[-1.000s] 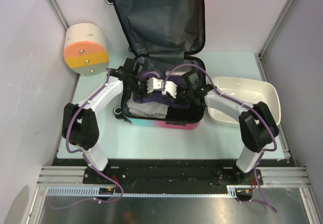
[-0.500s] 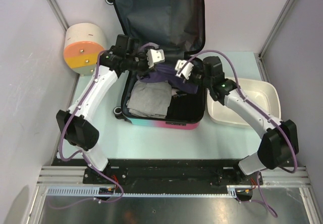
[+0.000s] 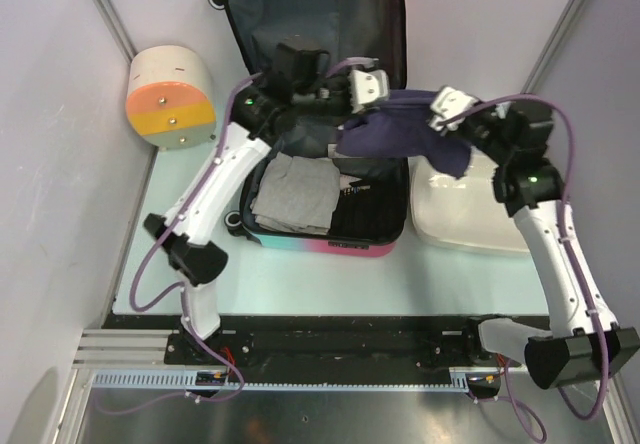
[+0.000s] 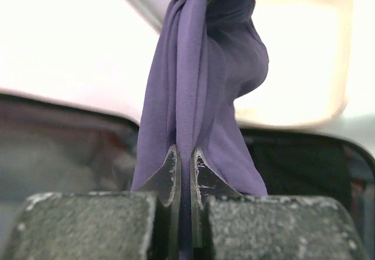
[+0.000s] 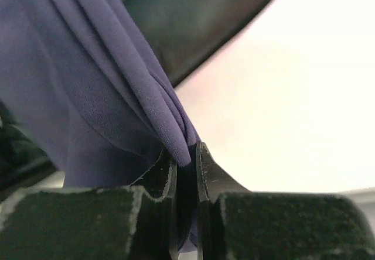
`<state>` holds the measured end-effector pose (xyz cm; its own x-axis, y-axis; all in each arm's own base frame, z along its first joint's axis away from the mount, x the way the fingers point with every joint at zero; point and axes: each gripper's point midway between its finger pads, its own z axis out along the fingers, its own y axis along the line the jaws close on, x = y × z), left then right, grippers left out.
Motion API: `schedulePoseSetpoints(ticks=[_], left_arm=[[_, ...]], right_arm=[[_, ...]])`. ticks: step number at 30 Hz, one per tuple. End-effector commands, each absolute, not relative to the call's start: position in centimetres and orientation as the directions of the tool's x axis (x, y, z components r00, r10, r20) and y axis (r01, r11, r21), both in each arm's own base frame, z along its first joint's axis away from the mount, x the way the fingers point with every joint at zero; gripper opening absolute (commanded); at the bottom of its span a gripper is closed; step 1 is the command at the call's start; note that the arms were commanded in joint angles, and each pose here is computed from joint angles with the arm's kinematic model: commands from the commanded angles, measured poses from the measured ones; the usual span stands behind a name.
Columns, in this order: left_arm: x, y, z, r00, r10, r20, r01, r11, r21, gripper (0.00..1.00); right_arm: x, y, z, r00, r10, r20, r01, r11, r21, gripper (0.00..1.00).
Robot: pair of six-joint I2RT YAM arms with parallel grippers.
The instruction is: Open, take out, and arrange the luggage
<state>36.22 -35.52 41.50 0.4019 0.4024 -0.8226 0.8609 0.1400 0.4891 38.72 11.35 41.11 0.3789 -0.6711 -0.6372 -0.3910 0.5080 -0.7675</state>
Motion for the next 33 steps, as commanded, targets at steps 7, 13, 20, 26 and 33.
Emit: schedulePoseSetpoints(ticks=[7,13,20,26,33], left_arm=[[38.0,-46.8,43.6,0.517,0.248,-0.819,0.787,0.237,0.569,0.00],[39.8,-51.2,43.1,0.589,0.209,-0.780,0.702,0.346,0.623,0.00],[39.9,-53.1,38.3,0.589,0.213,-0.779,0.718,0.304,0.626,0.00],[33.6,-53.9,22.9,0.561,0.330,-0.759,0.809,-0.024,0.587,0.00],[32.1,-53.9,11.8,0.498,0.470,-0.729,0.854,-0.120,0.506,0.00]], right_arm=[[38.3,-7.5,43.7,0.175,-0.783,-0.596,-0.147,0.578,-0.803,0.00],[39.8,-13.0,42.3,0.178,-0.776,-0.605,-0.135,0.589,-0.796,0.00],[39.4,-13.1,39.0,0.215,-0.798,-0.563,-0.214,0.524,-0.824,0.00],[34.1,-11.1,23.5,0.182,-0.865,-0.467,-0.476,0.338,-0.812,0.00],[28.1,-9.3,10.2,0.081,-0.885,-0.458,-0.741,0.254,-0.621,0.00]])
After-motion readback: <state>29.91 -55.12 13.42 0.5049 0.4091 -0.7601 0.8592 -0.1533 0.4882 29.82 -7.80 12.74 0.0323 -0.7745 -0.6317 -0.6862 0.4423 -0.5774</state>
